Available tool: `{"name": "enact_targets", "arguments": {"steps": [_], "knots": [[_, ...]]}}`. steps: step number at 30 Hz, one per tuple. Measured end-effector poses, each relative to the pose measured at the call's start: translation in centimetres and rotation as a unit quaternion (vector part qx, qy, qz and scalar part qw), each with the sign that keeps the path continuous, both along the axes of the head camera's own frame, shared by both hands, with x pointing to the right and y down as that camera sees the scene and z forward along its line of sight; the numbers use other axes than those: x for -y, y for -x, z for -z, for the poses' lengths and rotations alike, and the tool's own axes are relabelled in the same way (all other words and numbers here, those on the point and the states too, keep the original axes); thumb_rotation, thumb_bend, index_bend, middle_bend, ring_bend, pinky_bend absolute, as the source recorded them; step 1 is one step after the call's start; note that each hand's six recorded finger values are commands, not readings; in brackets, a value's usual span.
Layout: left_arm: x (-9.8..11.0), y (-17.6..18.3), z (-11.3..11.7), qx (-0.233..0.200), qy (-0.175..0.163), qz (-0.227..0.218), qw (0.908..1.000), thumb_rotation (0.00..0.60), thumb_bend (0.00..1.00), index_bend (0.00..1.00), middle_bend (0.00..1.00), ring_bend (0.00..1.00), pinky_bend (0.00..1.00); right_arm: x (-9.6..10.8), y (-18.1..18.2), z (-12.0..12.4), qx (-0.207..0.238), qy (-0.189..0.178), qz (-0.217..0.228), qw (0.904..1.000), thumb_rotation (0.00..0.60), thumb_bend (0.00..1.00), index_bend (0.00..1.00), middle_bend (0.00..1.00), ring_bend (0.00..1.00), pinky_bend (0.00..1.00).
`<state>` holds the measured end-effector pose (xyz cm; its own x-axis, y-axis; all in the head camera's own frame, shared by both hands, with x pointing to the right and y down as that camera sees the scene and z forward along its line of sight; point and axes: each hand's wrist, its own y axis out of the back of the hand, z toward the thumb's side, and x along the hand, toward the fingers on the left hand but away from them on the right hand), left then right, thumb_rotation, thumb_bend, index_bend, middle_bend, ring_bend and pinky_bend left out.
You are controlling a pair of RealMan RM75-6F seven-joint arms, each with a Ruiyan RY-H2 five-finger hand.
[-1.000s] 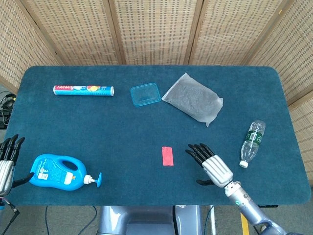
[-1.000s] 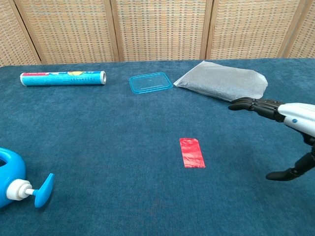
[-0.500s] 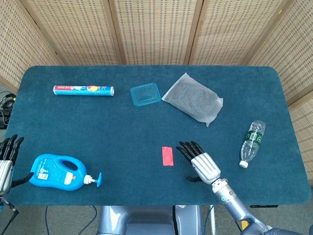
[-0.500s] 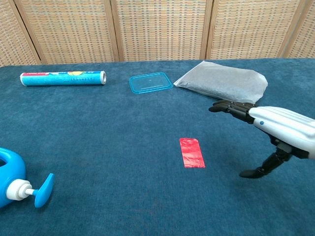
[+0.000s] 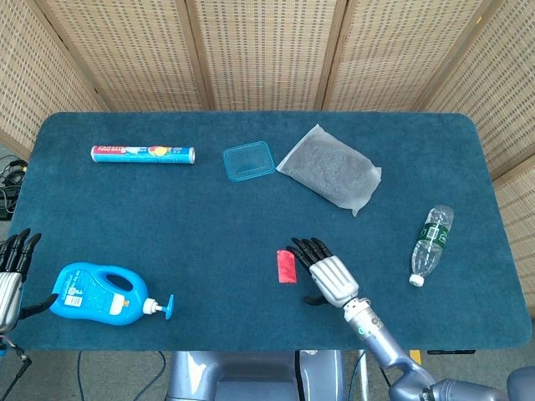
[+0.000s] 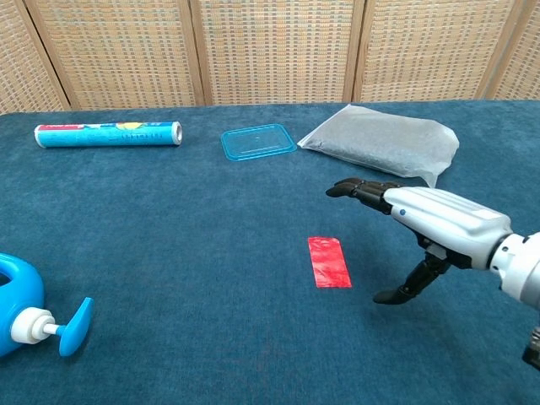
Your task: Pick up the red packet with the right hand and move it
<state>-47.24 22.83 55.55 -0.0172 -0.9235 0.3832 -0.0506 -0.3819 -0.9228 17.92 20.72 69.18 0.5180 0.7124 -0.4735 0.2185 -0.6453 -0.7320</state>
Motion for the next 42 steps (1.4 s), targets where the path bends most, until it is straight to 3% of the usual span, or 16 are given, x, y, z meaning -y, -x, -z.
{"name": "enact_targets", "arguments": {"steps": [20, 42], "knots": [[0.3, 0.4, -0.3, -0.003, 0.007, 0.007, 0.9999, 0.600, 0.13, 0.00, 0.00, 0.00, 0.08, 1.2, 2.9, -3.3, -0.027, 0.016, -0.020, 0.9993, 0.600, 0.12, 0.04, 0.00, 0.00, 0.00], [0.1, 0.2, -0.4, -0.004, 0.009, 0.003, 0.9999, 0.600, 0.13, 0.00, 0.00, 0.00, 0.08, 1.6, 3.4, -4.5, -0.044, 0.020, -0.030, 0.9984, 0.600, 0.13, 0.04, 0.00, 0.00, 0.00]]}}
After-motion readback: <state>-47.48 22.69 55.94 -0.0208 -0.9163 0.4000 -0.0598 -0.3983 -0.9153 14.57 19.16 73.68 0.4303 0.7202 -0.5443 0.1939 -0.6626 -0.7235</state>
